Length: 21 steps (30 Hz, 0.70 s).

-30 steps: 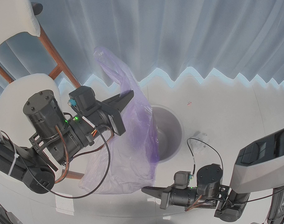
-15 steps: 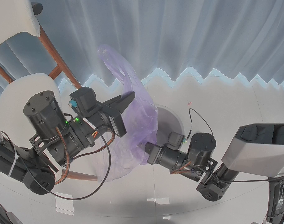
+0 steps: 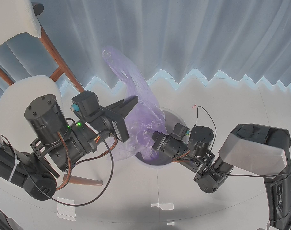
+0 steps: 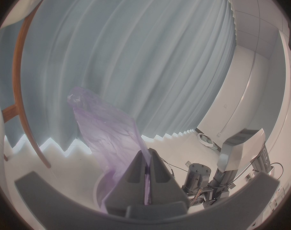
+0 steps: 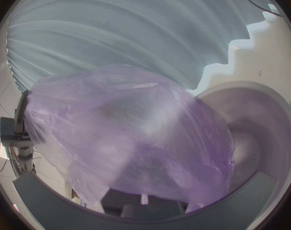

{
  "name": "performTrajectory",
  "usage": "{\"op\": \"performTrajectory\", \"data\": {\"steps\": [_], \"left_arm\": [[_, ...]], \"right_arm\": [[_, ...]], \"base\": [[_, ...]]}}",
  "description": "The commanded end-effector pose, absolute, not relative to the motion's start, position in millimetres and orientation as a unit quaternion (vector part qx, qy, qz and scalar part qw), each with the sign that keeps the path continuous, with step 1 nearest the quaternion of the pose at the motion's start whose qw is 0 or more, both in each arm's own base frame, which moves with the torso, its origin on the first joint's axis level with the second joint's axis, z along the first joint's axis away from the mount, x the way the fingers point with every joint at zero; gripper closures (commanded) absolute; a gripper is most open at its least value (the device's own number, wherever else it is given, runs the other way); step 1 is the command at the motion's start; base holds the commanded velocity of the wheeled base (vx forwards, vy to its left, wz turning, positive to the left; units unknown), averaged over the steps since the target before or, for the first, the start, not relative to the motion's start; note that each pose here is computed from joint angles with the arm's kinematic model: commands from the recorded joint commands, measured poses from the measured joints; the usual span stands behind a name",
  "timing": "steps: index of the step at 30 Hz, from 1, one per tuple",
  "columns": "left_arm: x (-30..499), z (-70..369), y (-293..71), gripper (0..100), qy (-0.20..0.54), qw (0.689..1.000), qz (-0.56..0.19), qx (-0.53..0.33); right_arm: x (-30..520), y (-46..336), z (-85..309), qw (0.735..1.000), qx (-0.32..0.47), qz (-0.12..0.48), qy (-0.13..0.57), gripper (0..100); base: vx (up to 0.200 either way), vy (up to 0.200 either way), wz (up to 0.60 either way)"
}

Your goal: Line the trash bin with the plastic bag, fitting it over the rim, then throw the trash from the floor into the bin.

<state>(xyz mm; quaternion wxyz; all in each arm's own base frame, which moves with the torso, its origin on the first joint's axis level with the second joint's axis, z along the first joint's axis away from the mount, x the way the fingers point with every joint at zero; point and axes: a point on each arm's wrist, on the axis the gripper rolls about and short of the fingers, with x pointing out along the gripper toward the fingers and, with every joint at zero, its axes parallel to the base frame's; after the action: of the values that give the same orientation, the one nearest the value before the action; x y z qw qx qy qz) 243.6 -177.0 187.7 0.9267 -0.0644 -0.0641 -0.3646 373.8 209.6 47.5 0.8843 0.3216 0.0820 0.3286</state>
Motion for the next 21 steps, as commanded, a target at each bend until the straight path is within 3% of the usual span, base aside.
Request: {"op": "performTrajectory", "data": {"steps": [1, 11, 21], "left_arm": [[241, 185, -176, 100, -0.056, 0.928, -0.363, -0.063], [239, 165, -173, 100, -0.014, 0.931, -0.361, -0.05], [244, 144, -178, 100, 0.018, 0.932, -0.361, -0.042]], "right_arm": [[370, 211, 25, 0.885, 0.316, 0.322, 0.114, 100], [328, 208, 0, 0.882, 0.293, 0.315, 0.192, 100], [226, 172, 66, 0.854, 0.287, 0.374, 0.22, 100]], "base": [[0.0, 0.0, 0.0], [0.0, 0.0, 0.0], [0.0, 0.0, 0.0]]}}
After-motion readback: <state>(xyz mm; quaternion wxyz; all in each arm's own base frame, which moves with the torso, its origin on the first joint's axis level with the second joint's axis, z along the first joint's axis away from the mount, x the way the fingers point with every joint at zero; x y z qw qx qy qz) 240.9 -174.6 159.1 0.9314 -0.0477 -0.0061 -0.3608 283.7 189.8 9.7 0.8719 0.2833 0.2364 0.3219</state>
